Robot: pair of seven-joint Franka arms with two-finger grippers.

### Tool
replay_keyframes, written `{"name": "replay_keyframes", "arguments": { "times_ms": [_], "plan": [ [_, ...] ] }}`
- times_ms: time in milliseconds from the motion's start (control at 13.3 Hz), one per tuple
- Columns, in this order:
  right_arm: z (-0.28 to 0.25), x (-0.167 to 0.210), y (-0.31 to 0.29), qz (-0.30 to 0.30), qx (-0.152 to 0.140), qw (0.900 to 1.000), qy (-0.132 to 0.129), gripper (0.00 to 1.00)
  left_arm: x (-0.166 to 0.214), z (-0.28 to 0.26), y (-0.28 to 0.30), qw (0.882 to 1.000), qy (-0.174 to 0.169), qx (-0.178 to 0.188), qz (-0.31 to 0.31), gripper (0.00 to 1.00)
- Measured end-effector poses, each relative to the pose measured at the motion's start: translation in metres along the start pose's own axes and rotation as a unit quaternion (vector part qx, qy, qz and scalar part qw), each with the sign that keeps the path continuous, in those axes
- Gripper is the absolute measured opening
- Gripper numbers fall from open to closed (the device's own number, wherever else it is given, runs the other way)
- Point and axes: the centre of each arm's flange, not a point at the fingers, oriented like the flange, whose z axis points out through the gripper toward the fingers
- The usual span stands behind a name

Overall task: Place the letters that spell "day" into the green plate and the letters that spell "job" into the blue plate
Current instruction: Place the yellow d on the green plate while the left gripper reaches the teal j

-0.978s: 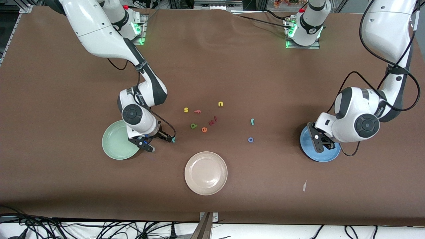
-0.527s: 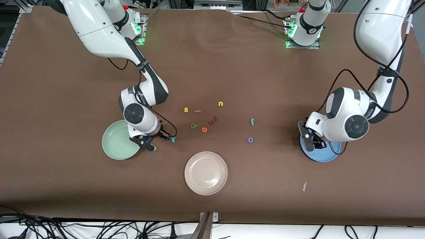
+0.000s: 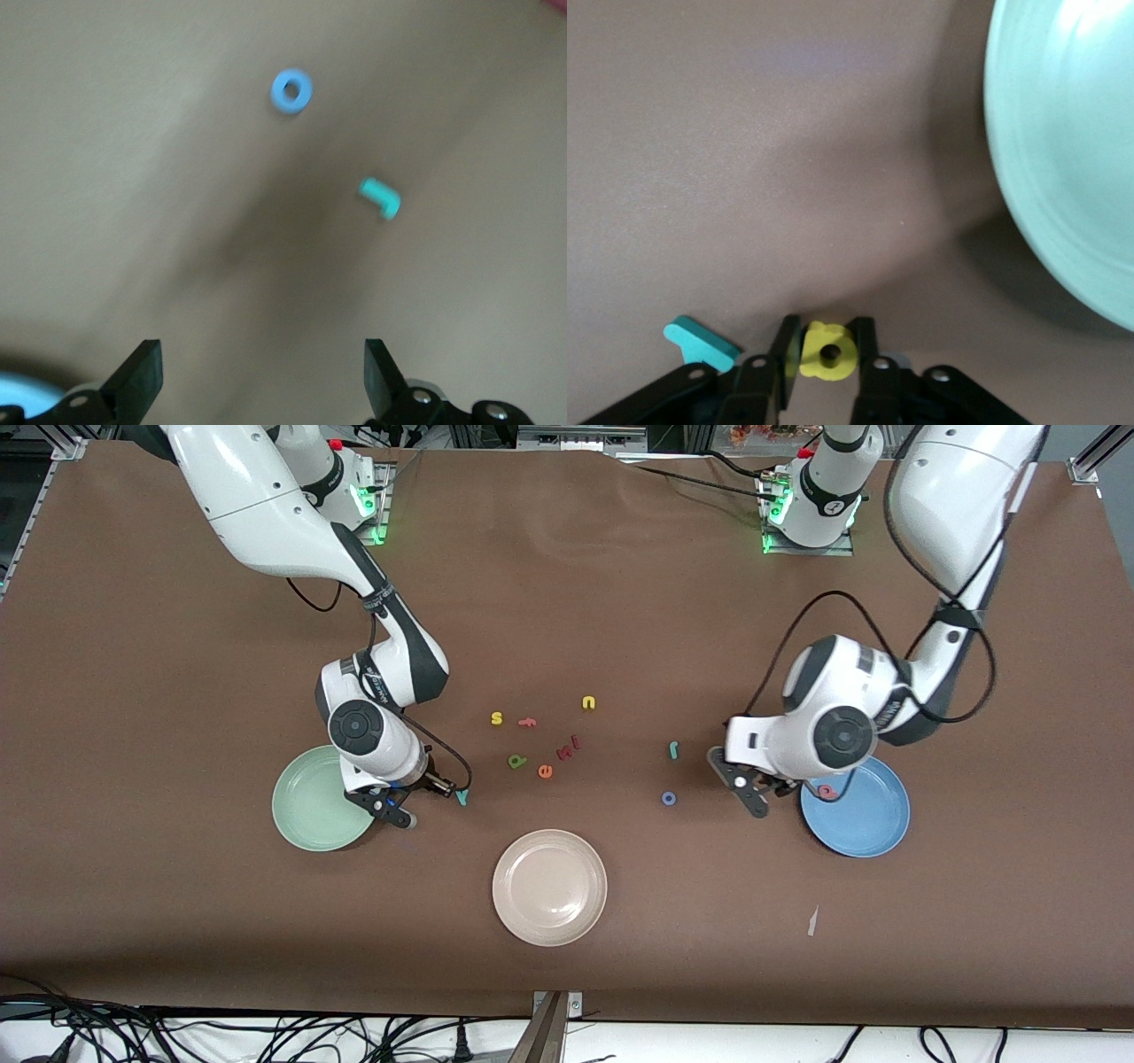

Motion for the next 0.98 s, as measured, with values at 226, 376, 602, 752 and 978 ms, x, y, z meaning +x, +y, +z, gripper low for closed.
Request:
{"name": "replay_keyframes", "arguments": {
  "times_ms": [226,376,602,752,978],
  "plan": [
    [-0.004,0.003,0.003,-0.019,0.000,1.000,0.001,0.28,0.021,0.051,0.054,0.996,0.026,0.008,-0.090,1.00],
    [-0.022,0.018,0.017,-0.040,-0.006,0.999,-0.001,0.28,0.025,0.073,0.075,0.993,0.035,0.008,-0.116,1.00],
    [-0.080,0.054,0.056,-0.089,-0.006,0.996,-0.006,0.28,0.027,0.082,0.076,0.990,0.049,0.009,-0.128,1.00],
    [-0.107,0.083,0.094,-0.134,-0.003,0.991,-0.005,0.28,0.027,0.093,0.073,0.992,0.048,0.022,-0.118,0.81],
    [-0.092,0.102,0.136,-0.160,-0.001,0.987,-0.008,0.44,0.028,0.093,0.072,0.991,0.049,0.031,-0.119,0.47]
  ]
}}
